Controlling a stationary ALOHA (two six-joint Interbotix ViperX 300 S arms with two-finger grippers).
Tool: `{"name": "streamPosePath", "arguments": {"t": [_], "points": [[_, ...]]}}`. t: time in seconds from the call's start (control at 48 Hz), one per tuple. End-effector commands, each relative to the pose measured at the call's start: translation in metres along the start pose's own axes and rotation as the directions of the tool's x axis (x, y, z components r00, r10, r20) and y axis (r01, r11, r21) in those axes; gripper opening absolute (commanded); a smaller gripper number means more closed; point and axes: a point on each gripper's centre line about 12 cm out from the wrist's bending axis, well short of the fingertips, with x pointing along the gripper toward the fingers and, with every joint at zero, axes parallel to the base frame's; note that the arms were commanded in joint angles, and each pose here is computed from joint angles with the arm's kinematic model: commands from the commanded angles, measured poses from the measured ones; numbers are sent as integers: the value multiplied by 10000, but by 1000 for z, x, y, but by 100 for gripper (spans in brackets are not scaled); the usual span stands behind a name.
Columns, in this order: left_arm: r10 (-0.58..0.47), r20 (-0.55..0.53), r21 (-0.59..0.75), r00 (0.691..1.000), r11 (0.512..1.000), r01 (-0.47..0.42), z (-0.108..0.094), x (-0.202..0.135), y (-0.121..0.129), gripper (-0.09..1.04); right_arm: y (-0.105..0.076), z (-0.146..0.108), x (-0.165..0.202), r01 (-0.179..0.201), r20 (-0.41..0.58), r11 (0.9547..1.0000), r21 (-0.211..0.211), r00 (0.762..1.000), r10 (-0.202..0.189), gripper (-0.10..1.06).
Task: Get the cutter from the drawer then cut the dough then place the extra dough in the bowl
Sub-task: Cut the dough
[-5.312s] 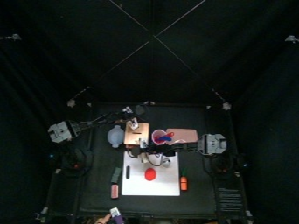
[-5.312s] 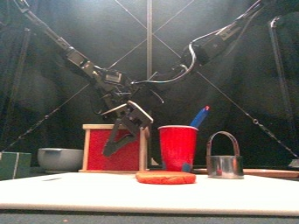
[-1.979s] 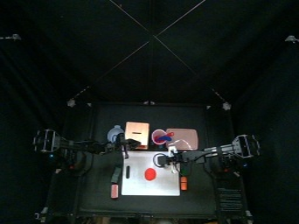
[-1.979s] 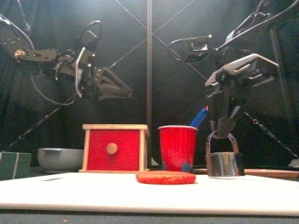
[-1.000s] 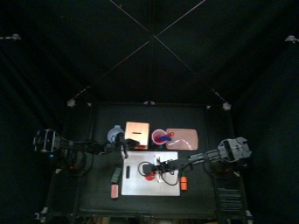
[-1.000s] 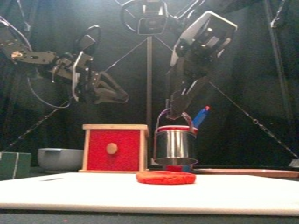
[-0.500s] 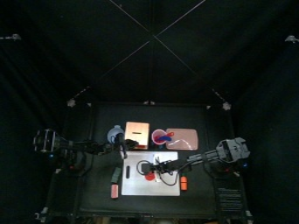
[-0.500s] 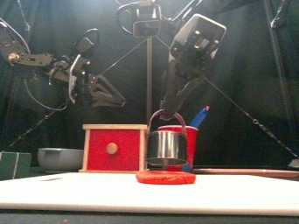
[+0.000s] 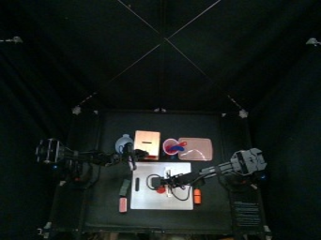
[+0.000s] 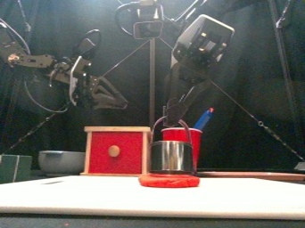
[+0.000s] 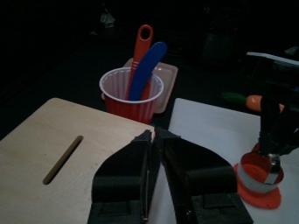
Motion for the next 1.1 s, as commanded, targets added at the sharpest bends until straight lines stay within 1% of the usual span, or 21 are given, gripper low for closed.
{"name": "streamPosePath", "arguments": {"t": [0.021, 0.292, 0.438, 0.542, 0.771, 0.854, 0.958, 1.0, 1.062, 1.104], "points": [[-33, 212, 4, 9998, 10000, 33, 6, 1, -1, 57, 1, 11, -10, -89, 430, 9999, 133, 9990, 83, 48], [-33, 181, -8, 9998, 10000, 33, 5, 2, -1, 57, 4, 11, -4, -248, 304, 9991, 341, 9993, 238, 48], [-28, 165, -23, 9999, 10000, 29, 5, 1, -1, 57, 4, 11, -2, -325, 254, 9981, 518, 9992, 312, 52], [-27, 150, -20, 9999, 10000, 27, 5, 2, -1, 57, 5, 12, -3, -348, 312, 9974, 625, 9990, 329, 59], [7, 175, -45, 9998, 10000, -6, 6, 2, -1, 59, 2, 15, -10, -259, 515, 9984, 498, 9984, 233, 77], [5, 190, -48, 9998, 10000, -4, 7, 2, -1, 63, 0, 19, -18, -80, 809, 9999, 133, 9967, 69, 78], [-151, 259, 11, 9996, 9999, 151, 8, 3, -6, 71, -4, 21, -31, 241, 1193, 9995, -183, 9926, -217, 79], [-306, 294, 48, 9991, 9995, 305, 9, 3, -11, 76, -5, 20, -37, 296, 1350, 9993, -222, 9905, -263, 79], [-559, 311, 128, 9980, 9984, 555, 9, 2, -19, 83, -6, 17, -43, 259, 1508, 9995, -179, 9883, -229, 79], [-787, 327, 209, 9964, 9967, 780, 9, 1, -26, 88, -7, 12, -46, 268, 1606, 9993, -271, 9868, -221, 79]]}}
